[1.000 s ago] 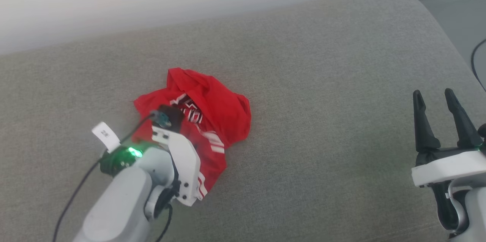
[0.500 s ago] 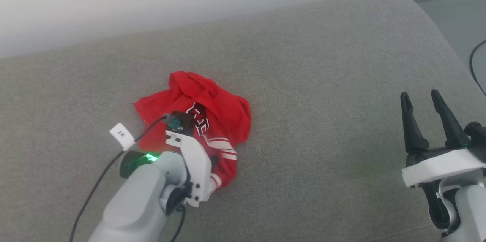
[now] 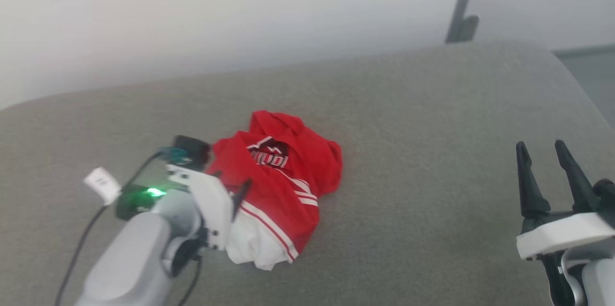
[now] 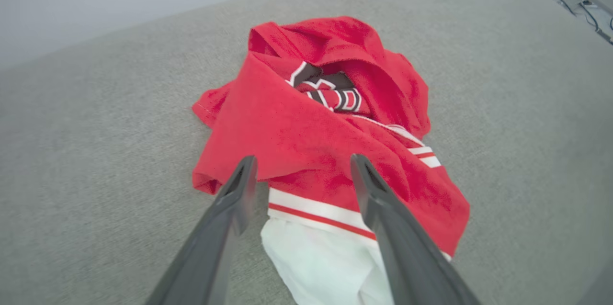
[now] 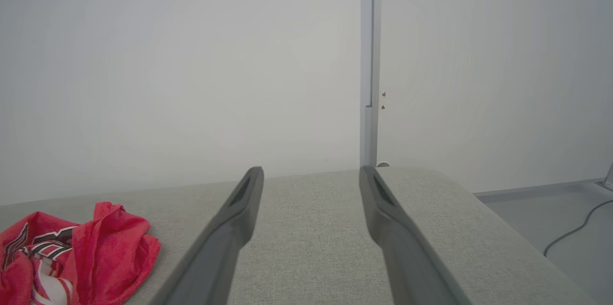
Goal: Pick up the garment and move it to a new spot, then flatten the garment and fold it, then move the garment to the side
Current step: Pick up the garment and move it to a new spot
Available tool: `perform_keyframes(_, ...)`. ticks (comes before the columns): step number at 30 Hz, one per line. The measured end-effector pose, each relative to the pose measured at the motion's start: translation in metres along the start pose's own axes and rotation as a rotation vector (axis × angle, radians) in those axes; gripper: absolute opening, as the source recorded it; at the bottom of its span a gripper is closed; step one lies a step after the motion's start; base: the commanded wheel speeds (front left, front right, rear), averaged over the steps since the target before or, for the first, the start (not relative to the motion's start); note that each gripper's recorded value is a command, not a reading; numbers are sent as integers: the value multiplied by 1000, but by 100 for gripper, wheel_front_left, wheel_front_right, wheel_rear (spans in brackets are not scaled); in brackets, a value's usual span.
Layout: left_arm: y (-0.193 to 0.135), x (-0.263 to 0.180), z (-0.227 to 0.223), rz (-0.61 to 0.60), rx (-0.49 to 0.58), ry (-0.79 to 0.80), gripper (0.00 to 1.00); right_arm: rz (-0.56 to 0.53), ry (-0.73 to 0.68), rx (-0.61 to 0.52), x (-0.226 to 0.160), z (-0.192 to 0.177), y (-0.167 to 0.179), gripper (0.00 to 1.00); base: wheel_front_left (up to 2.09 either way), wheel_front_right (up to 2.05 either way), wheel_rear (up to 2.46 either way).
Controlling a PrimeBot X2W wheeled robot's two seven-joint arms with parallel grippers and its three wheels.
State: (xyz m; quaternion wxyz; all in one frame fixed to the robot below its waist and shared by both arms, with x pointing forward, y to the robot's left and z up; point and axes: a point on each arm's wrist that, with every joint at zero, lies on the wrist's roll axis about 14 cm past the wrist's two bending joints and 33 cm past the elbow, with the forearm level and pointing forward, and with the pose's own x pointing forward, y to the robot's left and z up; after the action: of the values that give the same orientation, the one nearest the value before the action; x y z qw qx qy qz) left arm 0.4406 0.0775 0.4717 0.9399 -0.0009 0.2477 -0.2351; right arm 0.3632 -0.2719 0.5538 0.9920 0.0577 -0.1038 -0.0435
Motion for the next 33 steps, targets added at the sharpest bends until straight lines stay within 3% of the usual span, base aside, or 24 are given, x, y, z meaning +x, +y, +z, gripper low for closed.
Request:
perform_keyframes(7,52,-58,33,145,20,-262,100,37,-41,-10,2,11,16,100,0,0,0)
perform_keyframes(20,133,-159,10,460,-44,-540,100,65,-69,-4,1,18,31,100,0,0,0)
perform_keyframes(33,146,-206,-35,552,-97,-561,100,64,-61,13,-6,13,36,100,0,0,0)
